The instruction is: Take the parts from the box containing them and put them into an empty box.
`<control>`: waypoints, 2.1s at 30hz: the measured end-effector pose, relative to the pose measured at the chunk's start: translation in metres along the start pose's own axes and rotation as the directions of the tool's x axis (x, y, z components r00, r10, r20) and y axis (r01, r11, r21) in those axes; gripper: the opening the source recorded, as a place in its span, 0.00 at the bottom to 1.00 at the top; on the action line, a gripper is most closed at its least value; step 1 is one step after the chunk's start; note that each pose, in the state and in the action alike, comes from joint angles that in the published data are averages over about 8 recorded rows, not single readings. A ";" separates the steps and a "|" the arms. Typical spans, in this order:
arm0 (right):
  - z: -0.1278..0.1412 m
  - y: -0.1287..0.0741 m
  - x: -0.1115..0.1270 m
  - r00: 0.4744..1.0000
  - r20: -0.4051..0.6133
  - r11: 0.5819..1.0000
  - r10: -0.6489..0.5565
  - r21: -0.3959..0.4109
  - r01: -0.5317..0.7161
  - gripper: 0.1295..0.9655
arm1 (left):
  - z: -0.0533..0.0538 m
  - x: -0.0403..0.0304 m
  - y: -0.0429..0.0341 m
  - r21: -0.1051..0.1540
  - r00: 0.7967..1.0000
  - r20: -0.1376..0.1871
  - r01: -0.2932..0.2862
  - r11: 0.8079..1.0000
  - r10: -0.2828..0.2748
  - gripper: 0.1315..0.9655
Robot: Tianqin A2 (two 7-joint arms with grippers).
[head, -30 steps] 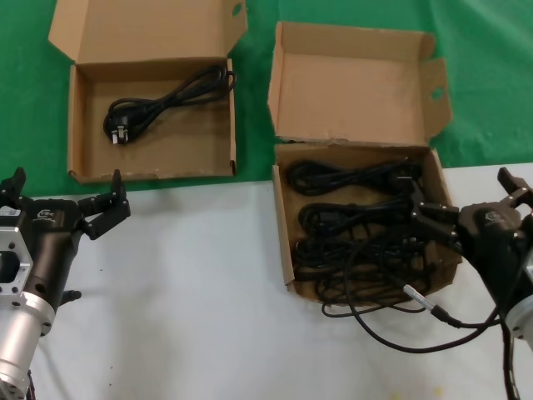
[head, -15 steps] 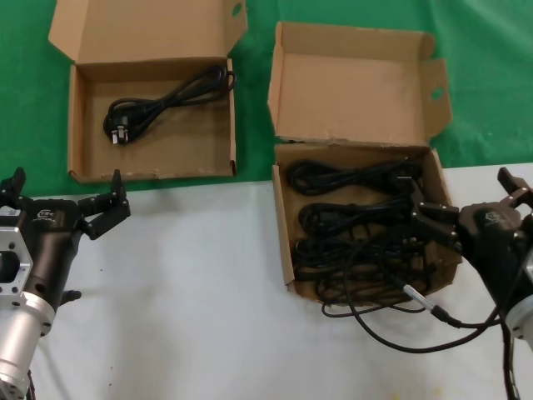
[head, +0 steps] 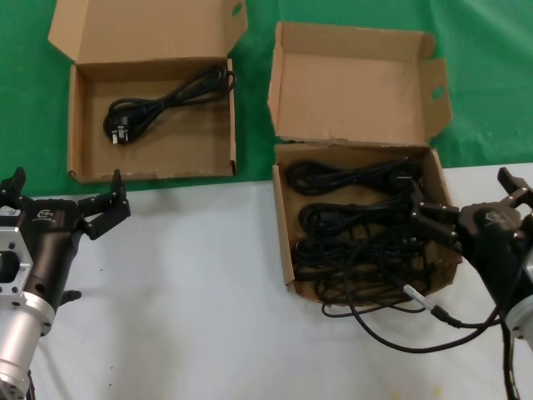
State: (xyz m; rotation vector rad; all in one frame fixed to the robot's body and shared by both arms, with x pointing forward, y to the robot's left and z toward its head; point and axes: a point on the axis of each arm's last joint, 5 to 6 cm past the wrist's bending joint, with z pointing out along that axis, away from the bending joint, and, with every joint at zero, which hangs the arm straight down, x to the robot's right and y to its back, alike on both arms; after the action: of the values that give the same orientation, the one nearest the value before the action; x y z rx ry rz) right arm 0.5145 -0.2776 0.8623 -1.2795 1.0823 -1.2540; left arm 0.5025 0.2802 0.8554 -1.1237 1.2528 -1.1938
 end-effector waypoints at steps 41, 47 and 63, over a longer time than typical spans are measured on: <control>0.000 0.000 0.000 1.000 0.000 1.000 0.000 0.000 0.000 1.00 | 0.000 0.0000 0.0000 0.000 1.000 0.000 0.000 1.000 0.000 1.00; 0.000 0.000 0.000 1.000 0.000 1.000 0.000 0.000 0.000 1.00 | 0.000 0.0000 0.0000 0.000 1.000 0.000 0.000 1.000 0.000 1.00; 0.000 0.000 0.000 1.000 0.000 1.000 0.000 0.000 0.000 1.00 | 0.000 0.0000 0.0000 0.000 1.000 0.000 0.000 1.000 0.000 1.00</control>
State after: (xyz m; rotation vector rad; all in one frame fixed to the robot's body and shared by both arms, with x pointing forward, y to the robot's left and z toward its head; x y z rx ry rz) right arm 0.5145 -0.2776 0.8623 -1.2795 1.0823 -1.2540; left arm 0.5025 0.2802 0.8554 -1.1237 1.2528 -1.1938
